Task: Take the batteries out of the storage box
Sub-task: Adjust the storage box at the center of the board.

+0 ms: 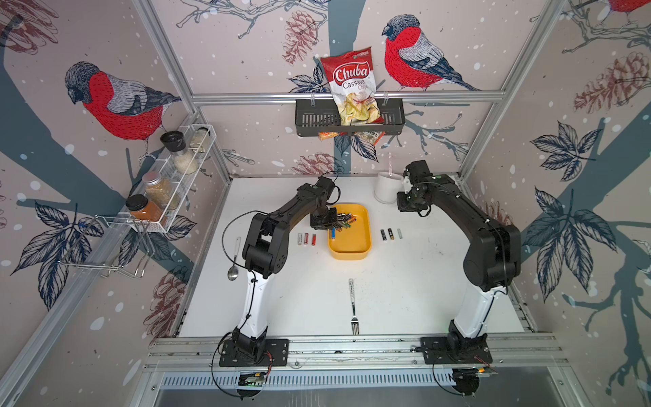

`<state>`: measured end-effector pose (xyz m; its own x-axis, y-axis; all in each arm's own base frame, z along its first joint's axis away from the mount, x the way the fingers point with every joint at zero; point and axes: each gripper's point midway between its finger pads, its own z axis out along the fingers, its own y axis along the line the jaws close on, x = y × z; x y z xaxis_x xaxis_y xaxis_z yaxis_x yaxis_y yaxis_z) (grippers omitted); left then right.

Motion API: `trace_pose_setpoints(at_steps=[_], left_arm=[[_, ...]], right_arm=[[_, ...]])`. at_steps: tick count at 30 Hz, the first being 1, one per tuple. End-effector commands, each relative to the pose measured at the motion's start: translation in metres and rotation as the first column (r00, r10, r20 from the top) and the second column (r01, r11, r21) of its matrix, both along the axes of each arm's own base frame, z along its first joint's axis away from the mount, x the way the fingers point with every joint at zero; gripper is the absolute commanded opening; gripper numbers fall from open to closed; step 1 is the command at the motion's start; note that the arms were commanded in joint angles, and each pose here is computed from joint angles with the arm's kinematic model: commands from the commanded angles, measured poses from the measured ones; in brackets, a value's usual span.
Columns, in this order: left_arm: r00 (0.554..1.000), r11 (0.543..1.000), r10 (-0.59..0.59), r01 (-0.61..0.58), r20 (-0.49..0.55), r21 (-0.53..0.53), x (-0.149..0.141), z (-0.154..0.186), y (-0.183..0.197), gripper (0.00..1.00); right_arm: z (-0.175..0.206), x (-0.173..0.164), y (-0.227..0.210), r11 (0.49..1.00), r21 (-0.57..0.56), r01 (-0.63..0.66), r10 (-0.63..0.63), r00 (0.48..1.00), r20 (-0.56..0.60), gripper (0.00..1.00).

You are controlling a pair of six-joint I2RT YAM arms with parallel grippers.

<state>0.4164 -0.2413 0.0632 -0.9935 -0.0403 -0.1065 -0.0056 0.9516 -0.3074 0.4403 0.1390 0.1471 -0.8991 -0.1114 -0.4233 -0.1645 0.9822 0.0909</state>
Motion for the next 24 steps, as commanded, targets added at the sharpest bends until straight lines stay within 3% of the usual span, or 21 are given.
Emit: trace_pose_setpoints(at_steps=[1, 12, 17, 21, 24], left_arm=[[0.999, 0.999, -0.004, 0.005, 0.044, -0.038, 0.006, 0.011, -0.008, 0.21], [0.997, 1.0, 0.013, -0.011, 0.075, -0.026, 0.01, 0.027, 0.0, 0.35], [0.995, 0.999, 0.032, -0.03, 0.096, -0.014, 0.014, 0.041, 0.014, 0.43], [0.986, 0.987, 0.086, -0.064, 0.142, -0.149, 0.021, 0.058, 0.026, 0.45], [0.979, 0.984, 0.109, -0.082, 0.172, -0.158, 0.022, 0.07, 0.042, 0.46]], right_arm=[[0.0, -0.001, 0.002, 1.0, -0.012, -0.009, 0.009, 1.0, 0.0, 0.35], [0.007, -0.004, 0.019, 1.0, 0.004, -0.031, 0.031, 0.999, 0.014, 0.35], [0.009, -0.009, 0.057, 0.996, 0.035, -0.08, 0.08, 0.997, 0.013, 0.35], [0.004, -0.016, 0.097, 0.989, 0.081, -0.122, 0.122, 0.993, 0.001, 0.35], [-0.001, -0.025, 0.133, 0.98, 0.111, -0.165, 0.166, 0.986, -0.006, 0.35]])
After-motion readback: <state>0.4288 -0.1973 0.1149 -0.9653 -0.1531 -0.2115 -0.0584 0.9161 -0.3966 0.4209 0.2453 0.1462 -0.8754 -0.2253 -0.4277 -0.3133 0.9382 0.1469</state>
